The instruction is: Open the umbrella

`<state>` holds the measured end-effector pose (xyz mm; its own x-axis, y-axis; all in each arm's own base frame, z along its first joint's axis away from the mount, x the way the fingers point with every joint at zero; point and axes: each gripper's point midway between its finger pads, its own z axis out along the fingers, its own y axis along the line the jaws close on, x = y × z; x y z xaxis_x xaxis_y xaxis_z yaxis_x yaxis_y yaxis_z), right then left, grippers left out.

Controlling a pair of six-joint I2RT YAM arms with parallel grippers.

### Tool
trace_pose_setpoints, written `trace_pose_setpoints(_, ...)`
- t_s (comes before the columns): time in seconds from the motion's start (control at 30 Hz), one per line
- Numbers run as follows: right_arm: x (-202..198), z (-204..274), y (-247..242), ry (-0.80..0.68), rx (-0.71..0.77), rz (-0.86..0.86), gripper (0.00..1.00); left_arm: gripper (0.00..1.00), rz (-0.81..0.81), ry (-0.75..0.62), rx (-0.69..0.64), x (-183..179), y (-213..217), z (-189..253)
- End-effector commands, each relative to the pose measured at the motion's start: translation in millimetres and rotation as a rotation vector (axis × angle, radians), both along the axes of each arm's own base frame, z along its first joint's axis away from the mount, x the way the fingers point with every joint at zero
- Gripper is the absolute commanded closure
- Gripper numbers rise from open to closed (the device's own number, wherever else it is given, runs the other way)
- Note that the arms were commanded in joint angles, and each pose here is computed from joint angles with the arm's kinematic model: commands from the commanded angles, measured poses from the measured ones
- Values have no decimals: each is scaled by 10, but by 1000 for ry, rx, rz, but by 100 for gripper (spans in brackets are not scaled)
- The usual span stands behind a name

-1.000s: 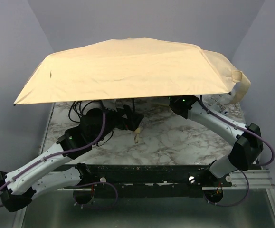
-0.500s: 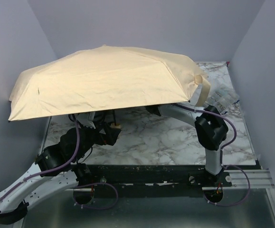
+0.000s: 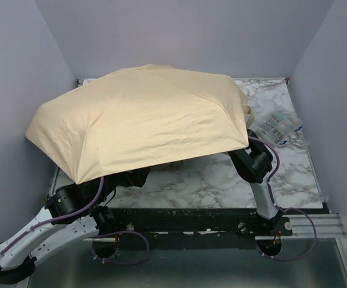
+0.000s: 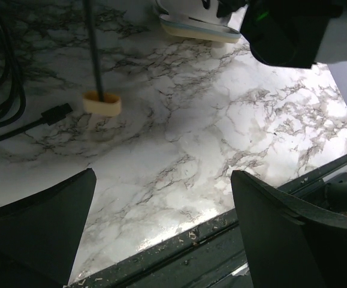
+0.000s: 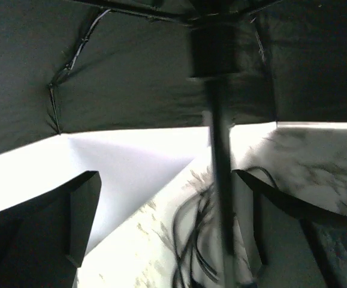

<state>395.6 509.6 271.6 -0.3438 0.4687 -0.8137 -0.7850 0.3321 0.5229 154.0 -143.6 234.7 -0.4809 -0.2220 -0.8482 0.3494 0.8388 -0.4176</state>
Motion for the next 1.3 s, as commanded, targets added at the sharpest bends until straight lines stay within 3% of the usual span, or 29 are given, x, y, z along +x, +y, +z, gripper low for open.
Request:
trace_pose_setpoints(0.0,-102,38,-240,-36,-39,-72,0,1,13,2,-1,10,19,-18)
trace_pose_setpoints(0.33,-449,-201,-803,28,-237,-131,0,2,31,2,22,125,-79,-87)
trace_pose_setpoints(0.8,-988,-360,-1396,78,-311,-125,0,2,90,-13,51,331,-170,-295)
trace_pose_setpoints(1.1,-1202,-612,-1765,138,-384,-171,0,1,112,-27,85,695,-438,-508)
trace_pose_setpoints(1.27,-1338,-713,-1910,176,-404,-168,0,7,134,-34,69,1014,-583,-561)
